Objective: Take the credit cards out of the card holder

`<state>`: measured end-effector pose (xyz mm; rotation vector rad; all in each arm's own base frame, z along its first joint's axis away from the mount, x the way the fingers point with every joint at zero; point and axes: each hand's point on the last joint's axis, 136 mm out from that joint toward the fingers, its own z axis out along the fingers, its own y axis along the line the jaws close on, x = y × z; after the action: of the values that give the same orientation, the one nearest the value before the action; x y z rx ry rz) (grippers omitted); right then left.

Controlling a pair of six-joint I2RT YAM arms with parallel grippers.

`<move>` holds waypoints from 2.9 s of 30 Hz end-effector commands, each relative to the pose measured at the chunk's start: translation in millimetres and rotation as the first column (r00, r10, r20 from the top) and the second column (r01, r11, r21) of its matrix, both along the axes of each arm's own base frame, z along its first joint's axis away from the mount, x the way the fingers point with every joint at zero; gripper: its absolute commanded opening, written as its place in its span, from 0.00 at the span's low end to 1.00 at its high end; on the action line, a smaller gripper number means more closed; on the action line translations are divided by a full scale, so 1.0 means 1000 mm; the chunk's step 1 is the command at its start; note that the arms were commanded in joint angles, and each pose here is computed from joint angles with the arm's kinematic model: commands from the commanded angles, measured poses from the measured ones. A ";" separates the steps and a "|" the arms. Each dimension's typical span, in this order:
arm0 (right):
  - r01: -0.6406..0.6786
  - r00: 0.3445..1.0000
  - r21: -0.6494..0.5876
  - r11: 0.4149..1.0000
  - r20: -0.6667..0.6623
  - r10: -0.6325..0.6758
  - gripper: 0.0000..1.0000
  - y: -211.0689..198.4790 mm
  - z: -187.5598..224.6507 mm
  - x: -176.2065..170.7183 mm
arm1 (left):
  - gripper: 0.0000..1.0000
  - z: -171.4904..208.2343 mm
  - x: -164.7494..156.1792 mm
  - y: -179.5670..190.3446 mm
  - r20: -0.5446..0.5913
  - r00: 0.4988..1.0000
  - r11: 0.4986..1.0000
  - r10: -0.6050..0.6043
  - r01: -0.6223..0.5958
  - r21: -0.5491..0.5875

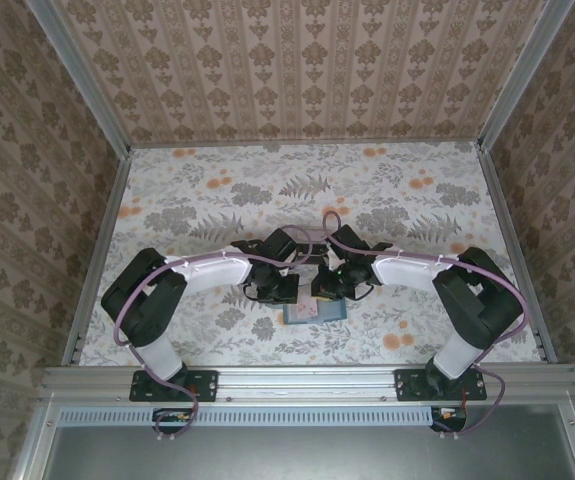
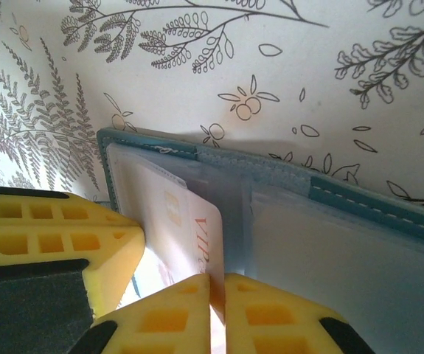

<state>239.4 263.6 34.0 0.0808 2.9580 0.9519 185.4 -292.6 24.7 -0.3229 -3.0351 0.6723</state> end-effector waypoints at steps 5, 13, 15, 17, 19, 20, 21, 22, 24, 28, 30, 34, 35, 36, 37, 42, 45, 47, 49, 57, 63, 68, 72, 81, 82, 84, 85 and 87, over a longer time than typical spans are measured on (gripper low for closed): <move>0.000 1.000 -0.127 0.992 0.022 0.003 0.11 -0.034 0.003 -0.001 | 0.08 -0.015 -0.011 0.015 -0.035 0.999 0.996 -0.023 0.026 0.091; -0.009 0.999 -0.190 0.982 0.048 0.018 0.10 -0.051 0.011 -0.002 | 0.08 -0.013 -0.011 0.016 -0.026 1.000 0.996 -0.017 0.019 0.089; -0.014 0.999 -0.176 0.984 0.043 0.022 0.10 -0.049 0.011 -0.002 | 0.08 -0.013 -0.011 0.016 -0.025 1.000 0.996 -0.017 0.019 0.087; -0.014 0.999 -0.162 0.987 0.042 0.021 0.10 -0.046 0.012 -0.002 | 0.08 -0.012 -0.011 0.014 -0.024 1.000 0.996 -0.020 0.022 0.086; -0.012 0.999 -0.148 0.989 0.044 0.019 0.10 -0.044 0.013 -0.001 | 0.08 -0.011 -0.011 0.014 -0.022 1.000 0.996 -0.022 0.023 0.084; -0.013 0.999 -0.141 0.990 0.043 0.019 0.11 -0.042 0.014 -0.001 | 0.08 -0.011 -0.011 0.014 -0.021 1.000 0.996 -0.022 0.024 0.084; -0.014 0.999 -0.127 0.992 0.043 0.020 0.11 -0.040 0.015 -0.001 | 0.08 -0.011 -0.011 0.013 -0.023 1.000 0.996 -0.021 0.023 0.084; -0.014 0.999 -0.113 0.993 0.040 0.019 0.12 -0.037 0.015 0.000 | 0.08 -0.010 -0.011 0.013 -0.021 1.000 0.996 -0.021 0.023 0.082; -0.016 0.999 -0.077 0.997 0.031 0.019 0.15 -0.031 0.017 -0.001 | 0.08 -0.010 -0.012 0.012 -0.021 1.000 0.996 -0.023 0.024 0.082; -0.012 1.000 -0.025 1.000 0.020 0.012 0.19 -0.022 0.021 -0.002 | 0.08 -0.009 -0.011 0.011 -0.019 1.000 0.997 -0.024 0.025 0.078; -0.006 1.000 -0.002 1.000 0.018 0.006 0.19 -0.019 0.023 -0.002 | 0.08 -0.008 -0.011 0.010 -0.018 1.000 0.997 -0.024 0.026 0.076; -0.005 1.000 0.009 1.000 0.014 0.005 0.17 -0.017 0.023 -0.004 | 0.08 -0.008 -0.011 0.009 -0.018 0.999 0.997 -0.027 0.028 0.074; -0.005 1.000 0.006 1.000 0.012 0.005 0.16 -0.017 0.022 -0.004 | 0.08 -0.008 -0.011 0.009 -0.017 0.999 0.997 -0.028 0.029 0.074; -0.005 1.000 0.008 1.000 0.014 0.005 0.15 -0.017 0.023 -0.004 | 0.08 -0.007 -0.011 0.009 -0.016 1.000 0.997 -0.027 0.028 0.072; -0.004 1.000 0.006 1.000 0.015 0.004 0.14 -0.018 0.022 -0.004 | 0.08 -0.007 -0.010 0.009 -0.015 1.000 0.997 -0.027 0.028 0.070; 0.004 0.999 -0.052 0.999 0.043 -0.002 0.10 -0.028 0.025 -0.003 | 0.08 -0.004 -0.010 0.010 -0.004 1.000 0.997 -0.029 0.029 0.070; 0.004 0.997 -0.085 0.996 0.076 0.002 0.09 -0.036 0.035 0.000 | 0.09 -0.002 -0.009 0.012 0.008 1.000 0.997 -0.027 0.026 0.077; -0.001 0.994 -0.103 0.995 0.104 0.012 0.08 -0.039 0.043 0.002 | 0.10 0.001 -0.005 0.012 0.026 0.999 0.997 -0.021 0.019 0.076; -0.017 0.990 -0.119 0.993 0.133 0.033 0.07 -0.042 0.052 0.005 | 0.10 0.006 -0.002 0.010 0.046 0.999 0.998 -0.024 0.022 0.062; -0.166 0.943 -0.223 0.961 0.249 0.220 0.06 -0.048 0.078 0.017 | 0.15 0.030 0.010 0.002 0.116 0.993 1.000 -0.020 0.018 0.020; -0.364 0.808 -0.360 0.859 0.337 0.483 0.06 -0.048 0.098 0.035 | 0.17 0.040 0.015 0.014 0.172 0.985 1.000 0.022 -0.024 0.011; -0.532 0.566 -0.503 0.681 0.387 0.728 0.04 -0.045 0.109 0.049 | 0.17 0.041 0.014 0.026 0.185 0.980 0.998 0.069 -0.068 -0.013; -0.574 0.390 -0.602 0.555 0.394 0.832 0.00 -0.043 0.120 0.067 | 0.17 0.039 0.011 0.038 0.180 0.979 0.995 0.096 -0.096 -0.013; -0.654 0.182 -0.664 0.362 0.326 0.928 0.00 -0.034 0.123 0.096 | 0.18 0.035 0.005 0.053 0.169 0.977 0.991 0.130 -0.131 -0.006; -0.662 0.167 -0.668 0.341 0.312 0.935 0.00 -0.033 0.123 0.099 | 0.18 0.035 0.005 0.053 0.168 0.977 0.991 0.131 -0.131 -0.007; -0.672 0.152 -0.671 0.313 0.289 0.945 0.00 -0.032 0.120 0.106 | 0.18 0.035 0.004 0.055 0.168 0.977 0.991 0.133 -0.134 -0.006; -0.673 0.148 -0.674 0.304 0.281 0.948 0.00 -0.031 0.120 0.110 | 0.18 0.033 0.003 0.057 0.166 0.977 0.990 0.138 -0.140 -0.001; -0.687 0.134 -0.670 0.281 0.263 0.955 0.00 -0.029 0.117 0.115 | 0.18 0.032 0.002 0.060 0.158 0.977 0.989 0.145 -0.147 0.001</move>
<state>356.5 242.0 156.2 -1.6558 2.1780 0.1778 188.9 -241.1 58.3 -0.2159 -3.2321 0.6853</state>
